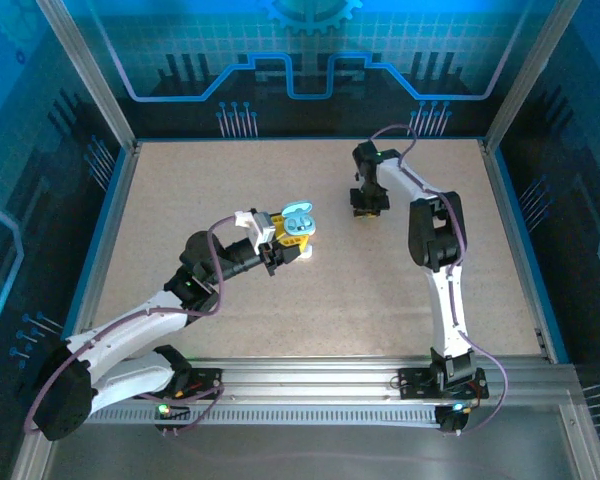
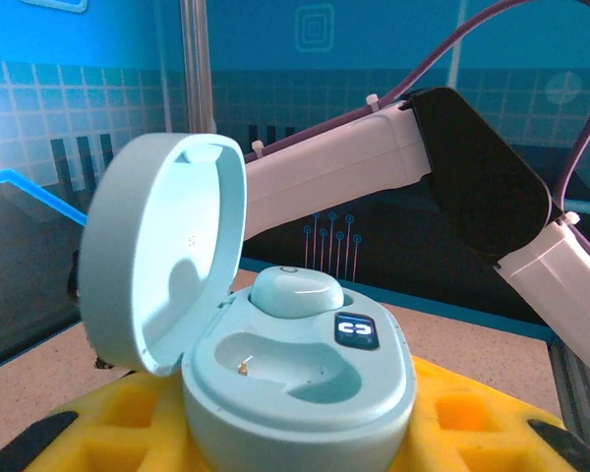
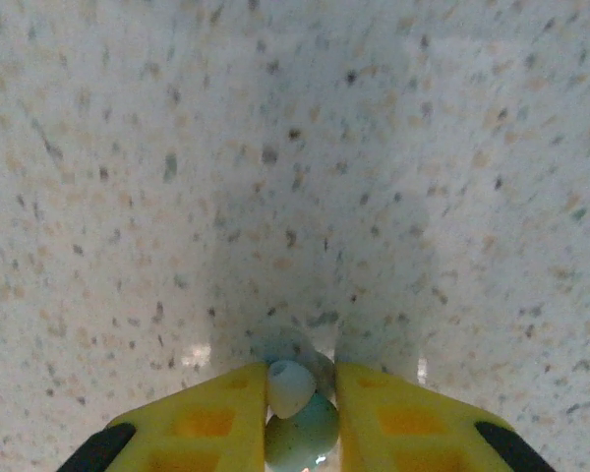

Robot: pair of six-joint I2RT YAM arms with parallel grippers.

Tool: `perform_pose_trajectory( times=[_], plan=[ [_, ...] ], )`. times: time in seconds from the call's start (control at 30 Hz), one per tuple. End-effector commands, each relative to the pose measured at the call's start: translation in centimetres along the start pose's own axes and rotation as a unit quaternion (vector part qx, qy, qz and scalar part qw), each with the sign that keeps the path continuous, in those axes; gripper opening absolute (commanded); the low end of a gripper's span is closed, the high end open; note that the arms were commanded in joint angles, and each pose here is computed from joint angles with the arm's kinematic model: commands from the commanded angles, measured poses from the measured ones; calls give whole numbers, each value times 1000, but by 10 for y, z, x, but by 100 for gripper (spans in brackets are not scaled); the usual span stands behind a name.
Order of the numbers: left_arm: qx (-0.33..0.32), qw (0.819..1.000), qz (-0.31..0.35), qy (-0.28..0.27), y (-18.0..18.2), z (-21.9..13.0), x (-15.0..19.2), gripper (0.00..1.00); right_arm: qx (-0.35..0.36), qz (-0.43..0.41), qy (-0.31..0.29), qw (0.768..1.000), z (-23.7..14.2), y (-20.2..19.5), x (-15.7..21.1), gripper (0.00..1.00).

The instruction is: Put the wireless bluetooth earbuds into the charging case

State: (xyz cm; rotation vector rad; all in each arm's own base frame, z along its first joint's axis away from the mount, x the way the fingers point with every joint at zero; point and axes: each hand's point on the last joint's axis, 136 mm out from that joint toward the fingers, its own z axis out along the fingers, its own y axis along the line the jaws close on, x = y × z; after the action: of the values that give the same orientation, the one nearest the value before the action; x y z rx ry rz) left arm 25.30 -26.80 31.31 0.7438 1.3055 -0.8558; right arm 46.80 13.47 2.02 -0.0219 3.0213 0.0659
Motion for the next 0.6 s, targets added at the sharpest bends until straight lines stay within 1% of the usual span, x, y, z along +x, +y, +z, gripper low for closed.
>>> perform_pose_trajectory(
  times=[0.0,0.07,0.2,0.43,0.57],
  plan=[
    [-3,1000,6,-10,-1,-1,-7,37,-11,-27,16,999,-18,9,24,21],
    [-4,1000,7,-10,-1,-1,-7,37,-28,-42,19,999,-24,18,36,22],
    [-5,1000,9,-12,0,-1,-9,36,-48,-76,32,995,-38,35,74,22],
    [-7,1000,12,-14,0,-1,-11,36,-41,-156,70,984,-52,56,159,23],
    [-6,1000,12,-17,0,-1,-13,36,-21,-172,97,980,-48,56,190,24]
  ],
)
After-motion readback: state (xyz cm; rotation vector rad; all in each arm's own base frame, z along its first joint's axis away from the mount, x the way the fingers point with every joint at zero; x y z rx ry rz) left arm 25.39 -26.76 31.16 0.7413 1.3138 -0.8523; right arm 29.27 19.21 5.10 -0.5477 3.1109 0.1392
